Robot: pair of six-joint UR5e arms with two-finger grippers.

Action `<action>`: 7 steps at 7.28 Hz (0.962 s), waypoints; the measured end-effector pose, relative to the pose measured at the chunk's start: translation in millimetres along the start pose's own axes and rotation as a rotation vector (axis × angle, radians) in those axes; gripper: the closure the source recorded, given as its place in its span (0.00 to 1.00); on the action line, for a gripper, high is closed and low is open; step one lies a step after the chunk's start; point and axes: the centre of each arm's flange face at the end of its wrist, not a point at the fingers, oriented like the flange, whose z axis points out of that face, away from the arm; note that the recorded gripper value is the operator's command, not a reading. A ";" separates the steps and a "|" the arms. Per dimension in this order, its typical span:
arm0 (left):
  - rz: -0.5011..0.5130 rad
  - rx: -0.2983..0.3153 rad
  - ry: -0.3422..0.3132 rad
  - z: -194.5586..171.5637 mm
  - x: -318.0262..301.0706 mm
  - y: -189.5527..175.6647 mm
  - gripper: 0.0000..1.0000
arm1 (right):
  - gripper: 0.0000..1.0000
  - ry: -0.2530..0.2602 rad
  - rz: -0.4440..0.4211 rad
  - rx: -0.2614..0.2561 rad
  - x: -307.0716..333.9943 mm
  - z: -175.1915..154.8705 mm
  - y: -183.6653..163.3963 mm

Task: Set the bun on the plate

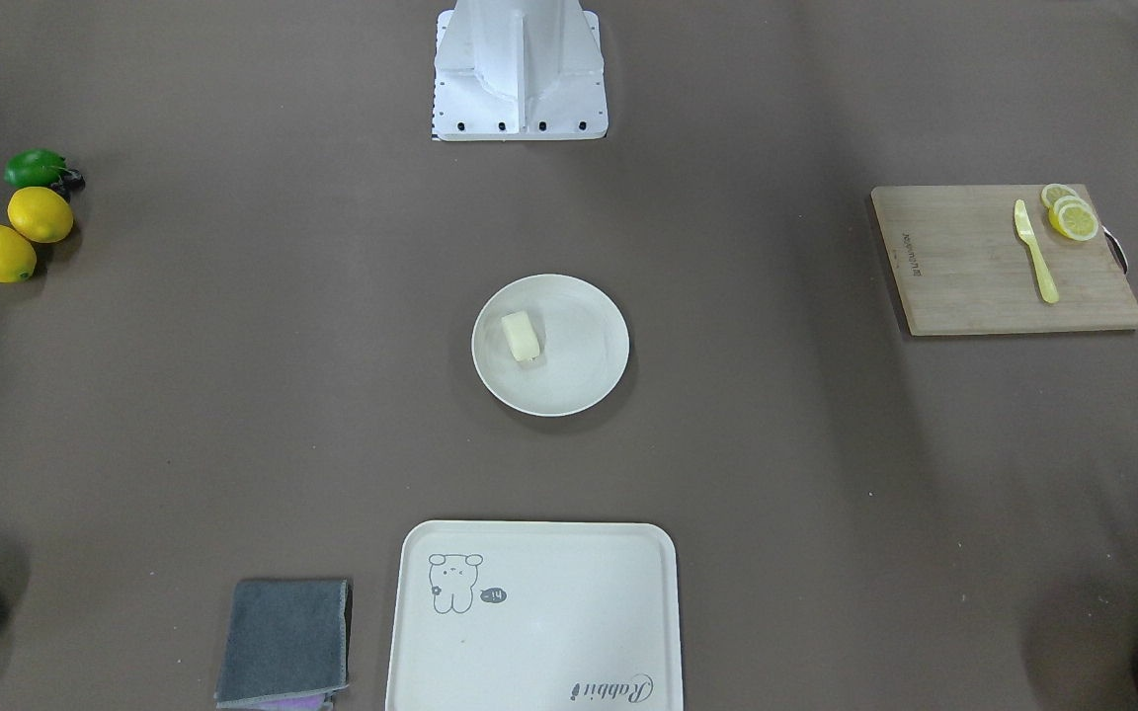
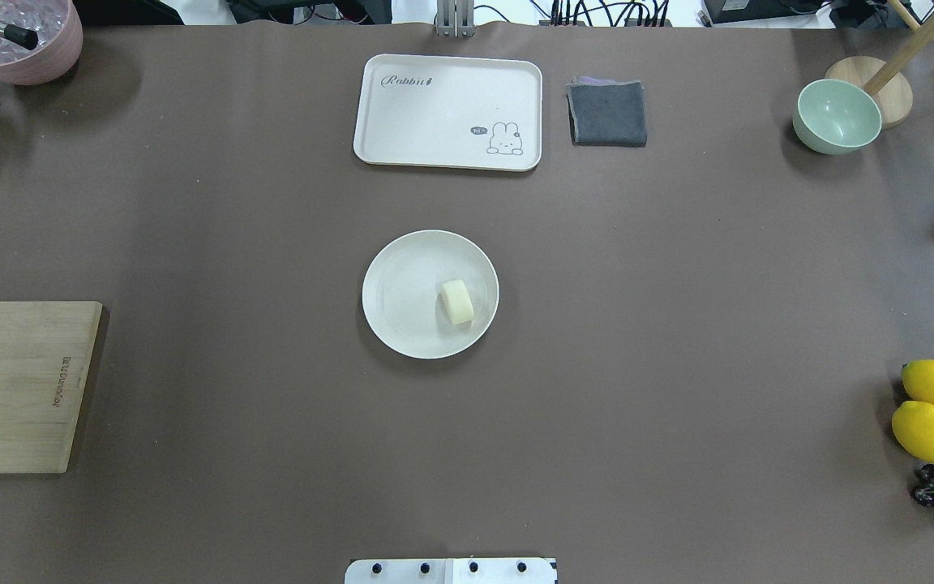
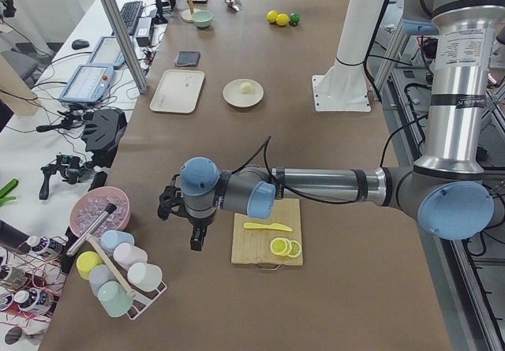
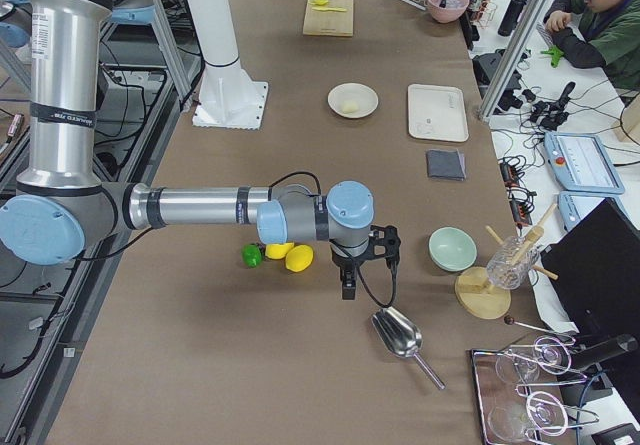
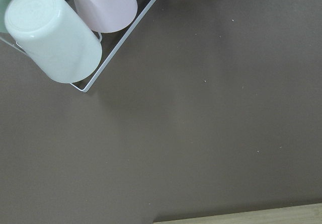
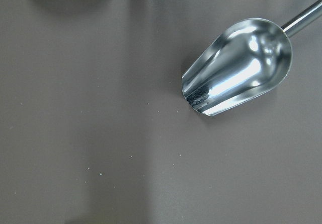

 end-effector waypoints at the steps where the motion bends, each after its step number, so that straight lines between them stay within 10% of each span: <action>1: -0.002 0.001 0.000 -3.6 2.9 -1.8 0.02 | 0.00 -0.001 0.005 0.003 -1.3 -1.1 -1.4; 7: -0.014 -0.007 -0.006 -6.0 4.3 -2.0 0.02 | 0.00 -0.004 0.004 0.015 -7.0 -5.9 -7.4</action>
